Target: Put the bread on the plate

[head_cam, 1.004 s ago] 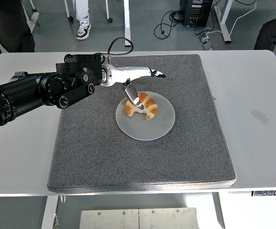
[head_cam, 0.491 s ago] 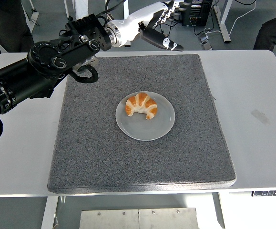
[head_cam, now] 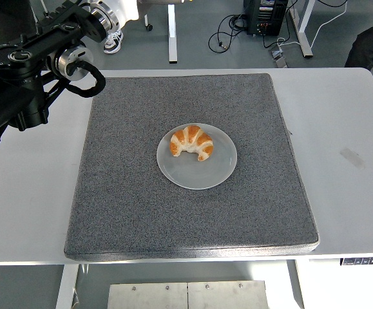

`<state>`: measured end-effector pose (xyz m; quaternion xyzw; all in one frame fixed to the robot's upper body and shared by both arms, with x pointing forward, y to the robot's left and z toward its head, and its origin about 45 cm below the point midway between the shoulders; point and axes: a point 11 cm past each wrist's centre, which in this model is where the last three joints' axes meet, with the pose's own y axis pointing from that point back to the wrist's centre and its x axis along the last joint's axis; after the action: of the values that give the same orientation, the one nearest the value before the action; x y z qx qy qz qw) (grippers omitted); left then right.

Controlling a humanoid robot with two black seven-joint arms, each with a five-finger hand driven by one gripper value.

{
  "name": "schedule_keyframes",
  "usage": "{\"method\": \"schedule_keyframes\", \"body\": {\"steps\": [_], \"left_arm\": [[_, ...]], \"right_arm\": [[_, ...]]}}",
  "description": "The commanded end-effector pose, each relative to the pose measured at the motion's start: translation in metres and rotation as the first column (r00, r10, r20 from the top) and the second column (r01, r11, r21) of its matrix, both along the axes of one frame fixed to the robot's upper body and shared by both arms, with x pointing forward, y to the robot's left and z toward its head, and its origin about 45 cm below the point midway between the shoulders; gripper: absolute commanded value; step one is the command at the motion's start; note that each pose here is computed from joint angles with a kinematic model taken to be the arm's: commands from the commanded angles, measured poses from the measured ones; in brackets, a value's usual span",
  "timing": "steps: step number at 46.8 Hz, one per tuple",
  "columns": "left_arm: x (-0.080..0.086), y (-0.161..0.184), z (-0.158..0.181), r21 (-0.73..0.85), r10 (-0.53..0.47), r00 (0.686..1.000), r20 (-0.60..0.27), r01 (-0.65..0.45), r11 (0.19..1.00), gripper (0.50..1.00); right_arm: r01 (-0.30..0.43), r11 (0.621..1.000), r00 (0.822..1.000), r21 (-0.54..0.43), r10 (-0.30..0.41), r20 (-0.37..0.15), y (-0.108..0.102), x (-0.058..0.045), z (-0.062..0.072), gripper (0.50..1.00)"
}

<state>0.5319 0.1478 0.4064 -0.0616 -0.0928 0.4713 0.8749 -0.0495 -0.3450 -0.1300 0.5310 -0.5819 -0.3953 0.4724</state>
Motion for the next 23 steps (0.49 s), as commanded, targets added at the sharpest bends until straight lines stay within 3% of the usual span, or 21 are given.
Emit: {"method": "schedule_keyframes", "body": {"steps": [1,8,14,23], "left_arm": [[0.005,0.025,0.002,-0.014,0.056,0.998,0.004,-0.056,0.998,0.986],[0.009,0.057,-0.007,-0.061,0.126,0.992,0.019,-0.125,0.990,0.986],[0.009,0.069,-0.026,-0.112,0.183,0.982,-0.038,-0.186,0.976,0.987],[0.011,0.084,-0.067,-0.085,0.290,0.942,-0.170,-0.307,0.948,0.987]], "right_arm": [[0.000,1.000,1.000,0.000,0.000,0.000,0.000,0.000,0.000,1.000],[0.000,1.000,1.000,0.000,0.000,0.000,0.000,0.000,0.000,1.000],[0.000,1.000,1.000,0.000,0.000,0.000,0.000,0.000,0.000,1.000],[0.000,1.000,1.000,0.000,0.000,0.000,0.000,0.000,0.000,1.000]]}}
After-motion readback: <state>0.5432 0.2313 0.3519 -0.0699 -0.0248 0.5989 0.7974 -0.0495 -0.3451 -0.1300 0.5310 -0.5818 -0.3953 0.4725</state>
